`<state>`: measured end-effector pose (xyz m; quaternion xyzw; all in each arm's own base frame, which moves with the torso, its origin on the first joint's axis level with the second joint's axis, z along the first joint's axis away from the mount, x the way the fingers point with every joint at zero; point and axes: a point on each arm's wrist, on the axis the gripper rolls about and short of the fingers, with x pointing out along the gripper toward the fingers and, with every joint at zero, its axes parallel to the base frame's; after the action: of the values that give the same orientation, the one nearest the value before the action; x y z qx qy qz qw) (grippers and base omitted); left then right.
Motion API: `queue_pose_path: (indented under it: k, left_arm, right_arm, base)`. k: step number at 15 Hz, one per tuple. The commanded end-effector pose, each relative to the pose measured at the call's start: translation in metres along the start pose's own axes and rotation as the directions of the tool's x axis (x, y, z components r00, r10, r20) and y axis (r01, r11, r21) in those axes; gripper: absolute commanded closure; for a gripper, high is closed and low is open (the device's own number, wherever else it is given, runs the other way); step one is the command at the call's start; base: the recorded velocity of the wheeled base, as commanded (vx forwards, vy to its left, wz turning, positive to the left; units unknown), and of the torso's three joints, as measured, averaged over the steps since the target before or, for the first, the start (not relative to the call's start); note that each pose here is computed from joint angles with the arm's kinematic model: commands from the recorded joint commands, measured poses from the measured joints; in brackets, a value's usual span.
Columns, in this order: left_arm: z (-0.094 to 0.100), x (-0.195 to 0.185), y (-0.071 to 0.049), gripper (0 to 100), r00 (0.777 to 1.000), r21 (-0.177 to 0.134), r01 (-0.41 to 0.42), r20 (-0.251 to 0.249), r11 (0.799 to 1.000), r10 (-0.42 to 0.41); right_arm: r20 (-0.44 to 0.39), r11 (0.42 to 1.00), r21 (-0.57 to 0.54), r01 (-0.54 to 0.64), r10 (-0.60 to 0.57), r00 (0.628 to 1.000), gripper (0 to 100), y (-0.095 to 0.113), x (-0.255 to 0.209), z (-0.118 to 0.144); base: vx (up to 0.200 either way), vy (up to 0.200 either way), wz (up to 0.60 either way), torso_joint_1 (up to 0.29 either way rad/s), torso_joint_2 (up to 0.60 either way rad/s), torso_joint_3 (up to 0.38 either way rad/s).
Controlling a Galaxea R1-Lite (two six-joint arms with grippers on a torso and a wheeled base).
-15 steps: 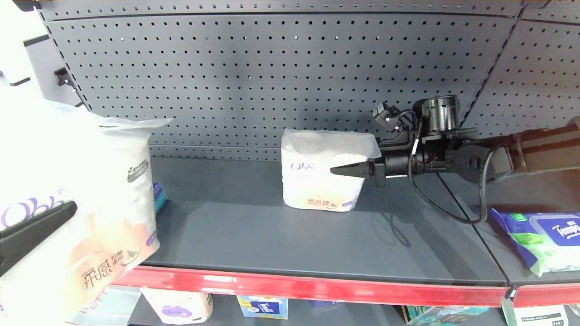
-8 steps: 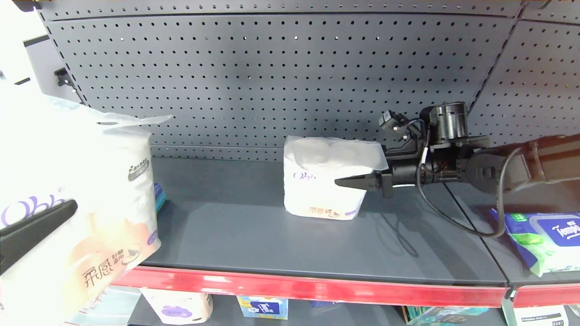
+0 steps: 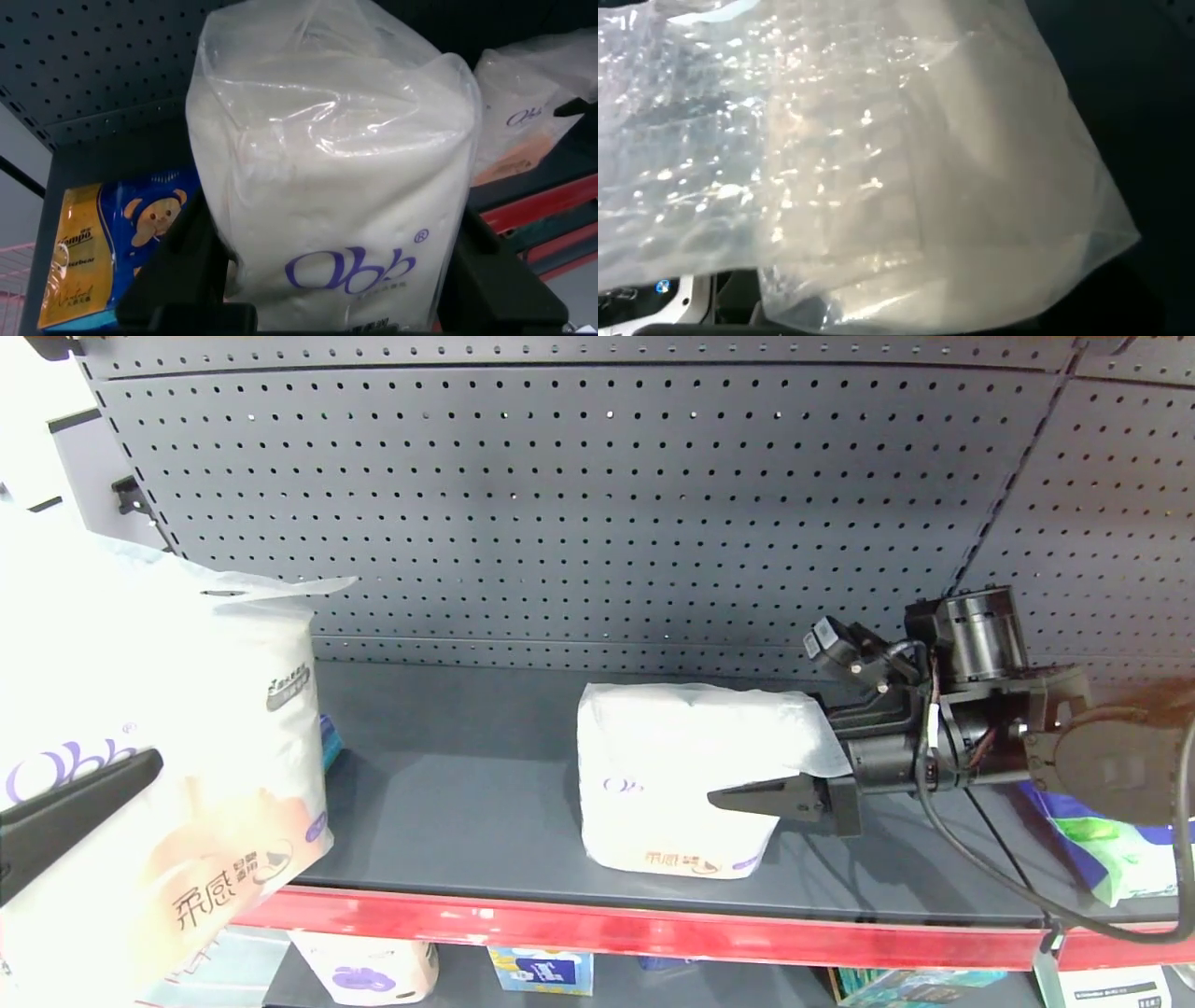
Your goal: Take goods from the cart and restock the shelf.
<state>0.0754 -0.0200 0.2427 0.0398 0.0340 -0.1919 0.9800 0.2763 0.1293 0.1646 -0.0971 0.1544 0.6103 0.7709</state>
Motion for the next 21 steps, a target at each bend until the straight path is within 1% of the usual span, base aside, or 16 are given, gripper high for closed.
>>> queue_pose_path:
  k: [1, 8, 12, 13, 16, 19, 21]
  left_arm:
    - [-0.001, 0.000, 0.000, 100, 1.000, 0.000, 0.000, -0.001, 1.000, 0.000]
    - [0.000, -0.001, 0.000, 100, 1.000, -0.001, 0.000, 0.002, 1.000, 0.000]
    - [-0.001, -0.002, 0.000, 100, 1.000, 0.001, -0.002, 0.003, 1.000, 0.002]
    - [0.000, -0.002, 0.000, 100, 1.000, 0.001, 0.000, 0.006, 1.000, 0.000]
    - [0.000, -0.002, 0.000, 100, 1.000, 0.001, 0.000, 0.006, 1.000, 0.000]
    - [0.000, -0.002, -0.001, 100, 1.000, 0.007, 0.009, 0.006, 1.000, -0.009]
    - [0.000, -0.001, -0.001, 100, 1.000, 0.007, 0.012, 0.004, 1.000, -0.012]
  right_arm:
    - [-0.012, 1.000, -0.006, 0.013, -0.013, 1.000, 100, 0.015, -0.007, -0.003]
    - [-0.038, 1.000, -0.001, -0.013, 0.013, 0.999, 100, 0.030, -0.002, -0.008]
    - [-0.041, 1.000, -0.002, -0.013, 0.013, 0.999, 100, 0.030, -0.002, -0.009]
    - [-0.040, 1.000, -0.003, -0.012, 0.012, 0.999, 0, 0.030, -0.002, -0.008]
    - [-0.039, 1.000, -0.008, -0.002, 0.002, 0.999, 0, 0.032, -0.004, -0.007]
    - [-0.038, 0.999, -0.012, 0.045, -0.045, 0.998, 0, 0.039, -0.016, -0.005]
    - [-0.045, 0.993, -0.007, 0.121, -0.121, 0.992, 0, 0.045, -0.035, -0.010]
  base:
    - [0.000, 0.000, 0.00, 0.000, 0.00, 0.000]
    - [0.000, 0.000, 0.00, 0.000, 0.00, 0.000]
    - [0.000, 0.000, 0.00, 0.000, 0.00, 0.000]
    - [0.000, 0.000, 0.00, 0.000, 0.00, 0.000]
    - [0.000, 0.000, 0.00, 0.000, 0.00, 0.000]
    - [0.000, 0.000, 0.00, 0.000, 0.00, 0.000]
    - [0.000, 0.000, 0.00, 0.000, 0.00, 0.000]
